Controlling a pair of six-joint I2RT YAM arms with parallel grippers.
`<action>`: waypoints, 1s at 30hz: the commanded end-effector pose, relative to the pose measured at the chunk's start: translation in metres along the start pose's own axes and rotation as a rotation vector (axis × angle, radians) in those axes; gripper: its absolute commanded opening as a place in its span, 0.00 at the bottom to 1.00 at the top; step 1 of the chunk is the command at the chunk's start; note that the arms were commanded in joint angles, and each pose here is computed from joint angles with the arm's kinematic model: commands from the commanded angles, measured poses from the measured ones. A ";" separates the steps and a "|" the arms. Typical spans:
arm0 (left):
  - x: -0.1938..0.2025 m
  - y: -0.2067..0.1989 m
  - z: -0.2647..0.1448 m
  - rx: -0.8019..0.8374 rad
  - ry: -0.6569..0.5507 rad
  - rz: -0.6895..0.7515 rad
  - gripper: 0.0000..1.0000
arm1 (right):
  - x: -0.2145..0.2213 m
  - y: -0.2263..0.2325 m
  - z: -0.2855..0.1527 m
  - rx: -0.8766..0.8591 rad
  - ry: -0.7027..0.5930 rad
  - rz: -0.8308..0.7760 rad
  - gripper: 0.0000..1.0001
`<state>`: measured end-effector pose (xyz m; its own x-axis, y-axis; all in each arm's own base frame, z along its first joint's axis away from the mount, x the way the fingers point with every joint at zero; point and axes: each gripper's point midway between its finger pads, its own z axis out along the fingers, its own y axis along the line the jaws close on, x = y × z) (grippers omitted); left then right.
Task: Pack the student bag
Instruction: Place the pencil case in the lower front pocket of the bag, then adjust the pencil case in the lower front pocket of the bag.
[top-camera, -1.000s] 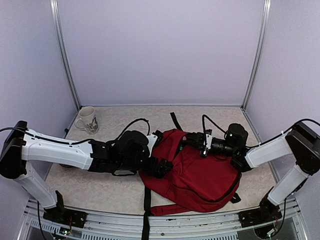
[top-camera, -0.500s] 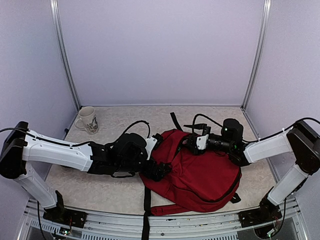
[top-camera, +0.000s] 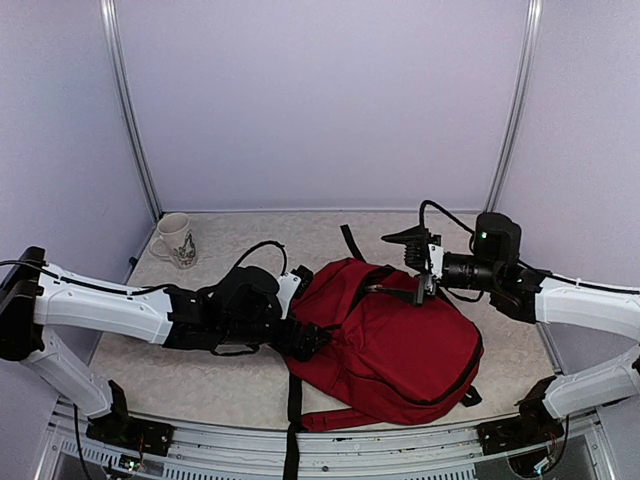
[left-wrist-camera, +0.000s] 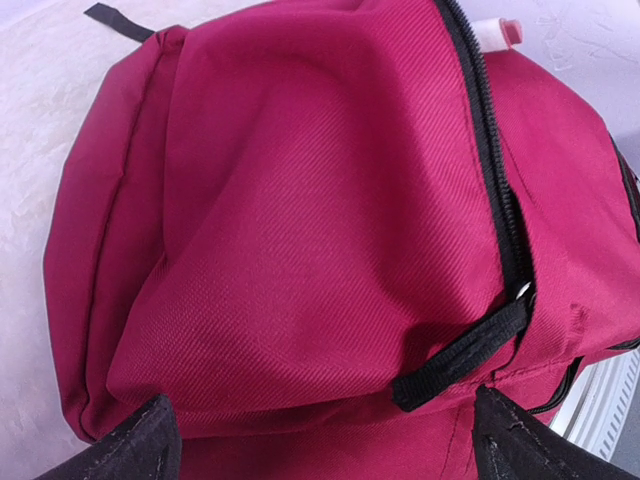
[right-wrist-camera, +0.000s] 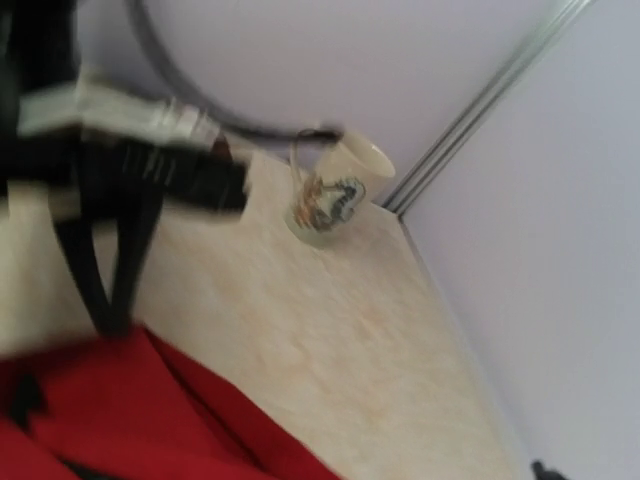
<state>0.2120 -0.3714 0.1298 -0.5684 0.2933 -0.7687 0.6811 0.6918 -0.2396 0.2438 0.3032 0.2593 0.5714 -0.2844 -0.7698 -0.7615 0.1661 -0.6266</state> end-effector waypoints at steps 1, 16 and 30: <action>-0.003 -0.002 -0.003 0.017 -0.021 -0.027 0.98 | -0.016 -0.010 -0.013 0.053 0.003 0.494 0.86; 0.011 0.009 0.007 -0.034 0.012 -0.036 0.98 | 0.050 0.023 -0.012 0.111 0.369 1.253 0.60; 0.018 0.016 0.005 -0.061 0.018 -0.029 0.98 | 0.071 0.019 0.027 0.078 0.325 1.271 0.20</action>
<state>0.2112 -0.3586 0.1058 -0.6084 0.2898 -0.7388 0.6377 0.7327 -0.2376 0.2666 0.2969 0.1700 -0.6775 -0.1501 -0.7201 -0.6541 0.5706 0.4965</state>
